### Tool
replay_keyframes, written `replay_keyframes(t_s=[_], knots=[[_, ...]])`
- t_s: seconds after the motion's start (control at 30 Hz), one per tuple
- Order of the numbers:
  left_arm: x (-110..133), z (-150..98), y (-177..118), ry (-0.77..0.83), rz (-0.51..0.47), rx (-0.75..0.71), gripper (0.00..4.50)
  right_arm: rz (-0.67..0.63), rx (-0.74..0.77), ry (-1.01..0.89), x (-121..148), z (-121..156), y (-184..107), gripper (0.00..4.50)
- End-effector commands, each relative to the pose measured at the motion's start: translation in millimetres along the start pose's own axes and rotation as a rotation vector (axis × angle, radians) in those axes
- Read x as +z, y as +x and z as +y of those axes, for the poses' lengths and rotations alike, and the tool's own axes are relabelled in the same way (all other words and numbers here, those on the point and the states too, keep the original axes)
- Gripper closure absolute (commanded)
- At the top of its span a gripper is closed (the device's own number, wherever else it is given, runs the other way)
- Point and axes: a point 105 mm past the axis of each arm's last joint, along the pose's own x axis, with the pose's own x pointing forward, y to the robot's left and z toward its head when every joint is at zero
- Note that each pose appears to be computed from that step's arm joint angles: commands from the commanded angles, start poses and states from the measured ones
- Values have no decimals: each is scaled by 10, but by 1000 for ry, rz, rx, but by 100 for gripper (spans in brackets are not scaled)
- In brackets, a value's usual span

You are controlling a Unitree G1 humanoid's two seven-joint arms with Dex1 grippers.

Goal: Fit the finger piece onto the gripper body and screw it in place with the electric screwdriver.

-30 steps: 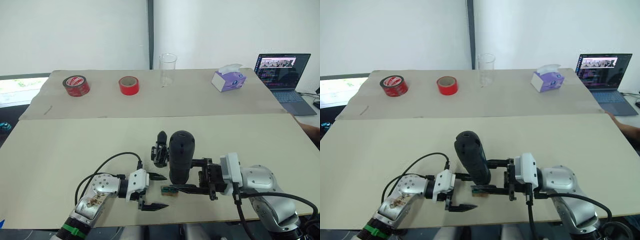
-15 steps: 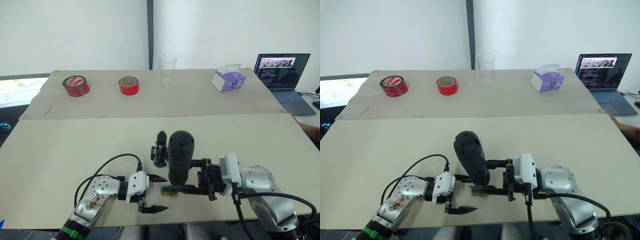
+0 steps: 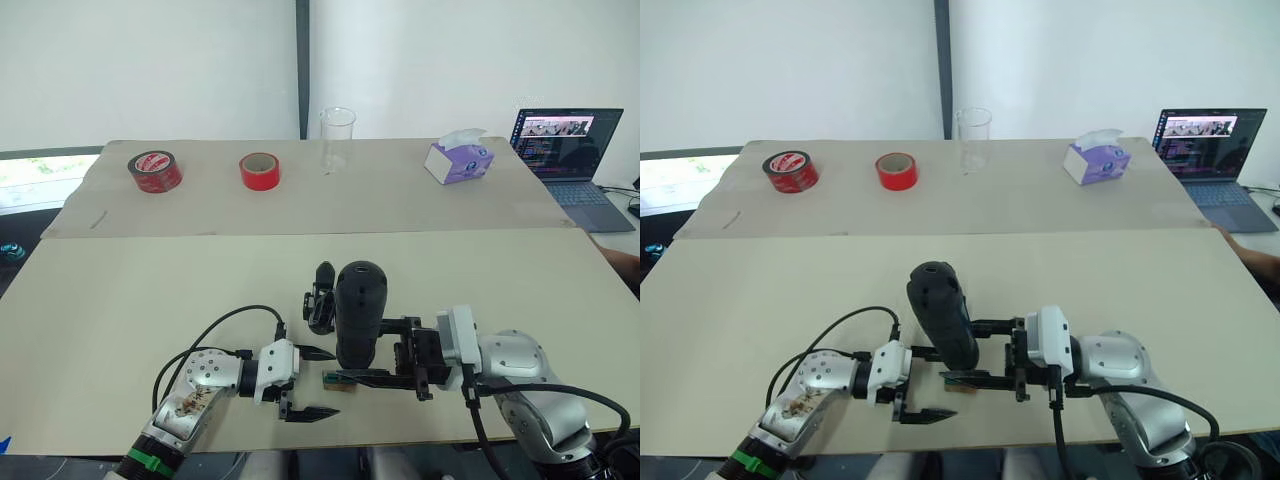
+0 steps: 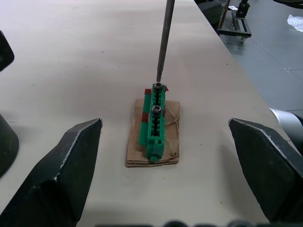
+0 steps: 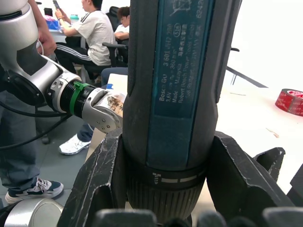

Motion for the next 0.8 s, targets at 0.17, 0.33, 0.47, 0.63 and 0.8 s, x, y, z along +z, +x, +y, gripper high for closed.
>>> replay_keyframes(t_s=[0.17, 0.33, 0.47, 0.63, 0.8], knots=[[-289, -87, -13, -80, 53, 0, 0, -38, 19, -73, 135, 3, 18, 257], [-316, -95, -11, -81, 54, -3, 0, -36, 18, -73, 132, 2, 15, 257], [-336, -102, -8, -83, 55, -5, 0, -33, 16, -73, 127, -1, 12, 257], [-355, -107, -5, -84, 55, -5, 0, -31, 17, -72, 116, -2, 14, 257], [-365, -110, -6, -85, 55, -4, 0, -29, 16, -72, 106, -5, 14, 257]])
